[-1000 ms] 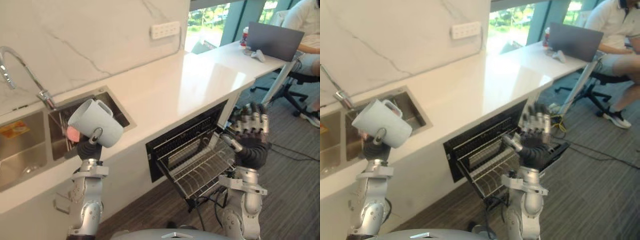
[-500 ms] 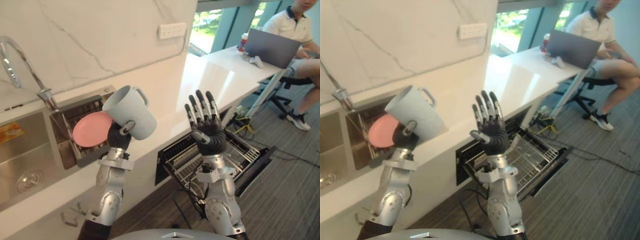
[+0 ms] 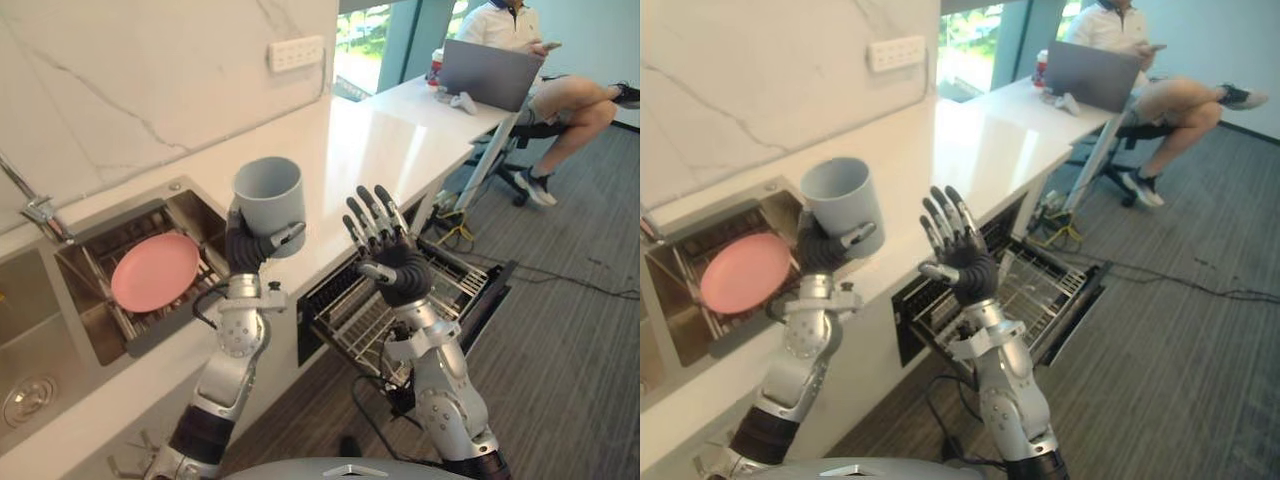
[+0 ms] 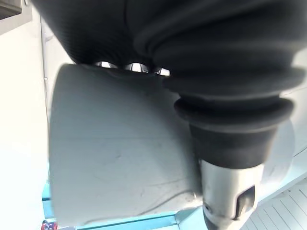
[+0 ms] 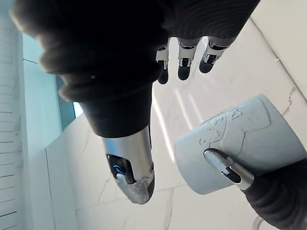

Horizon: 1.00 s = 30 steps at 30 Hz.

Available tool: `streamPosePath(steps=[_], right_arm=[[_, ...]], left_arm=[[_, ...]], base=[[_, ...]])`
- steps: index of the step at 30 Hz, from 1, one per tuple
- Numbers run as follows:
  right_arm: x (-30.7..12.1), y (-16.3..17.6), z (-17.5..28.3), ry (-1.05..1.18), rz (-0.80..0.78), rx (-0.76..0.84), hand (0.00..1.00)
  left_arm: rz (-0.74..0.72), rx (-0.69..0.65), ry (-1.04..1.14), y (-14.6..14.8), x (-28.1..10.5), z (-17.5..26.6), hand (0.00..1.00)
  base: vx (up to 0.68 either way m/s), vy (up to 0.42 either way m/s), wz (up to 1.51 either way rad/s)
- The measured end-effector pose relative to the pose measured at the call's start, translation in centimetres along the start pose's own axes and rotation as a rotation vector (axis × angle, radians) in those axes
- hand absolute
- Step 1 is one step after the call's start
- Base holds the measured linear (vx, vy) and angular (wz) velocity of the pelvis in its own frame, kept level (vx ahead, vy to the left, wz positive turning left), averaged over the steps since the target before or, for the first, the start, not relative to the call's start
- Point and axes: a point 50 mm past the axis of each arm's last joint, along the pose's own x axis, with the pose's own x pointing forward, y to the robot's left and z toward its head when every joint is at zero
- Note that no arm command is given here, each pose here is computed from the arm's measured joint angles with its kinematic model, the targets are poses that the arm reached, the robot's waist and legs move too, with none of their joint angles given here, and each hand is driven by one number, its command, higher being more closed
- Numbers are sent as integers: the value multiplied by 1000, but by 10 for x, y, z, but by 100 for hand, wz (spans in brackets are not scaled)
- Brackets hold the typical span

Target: Walk over to the sink, pick up the cup, carry it to the dishwasher, place the cup inside the dishwasher, then close the dishwasher door

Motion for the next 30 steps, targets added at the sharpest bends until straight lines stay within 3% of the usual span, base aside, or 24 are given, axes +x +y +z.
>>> streamPosePath(steps=[10,30], right_arm=[[10,-1,-15,86,-74,-9,0],[48,10,-36,195,-132,-69,0]], left_arm=[[123,78,13,0,1,-7,100],[-10,153,-16,-36,1,-11,100]], base=[[-6,-2,0],[-17,-11,6]])
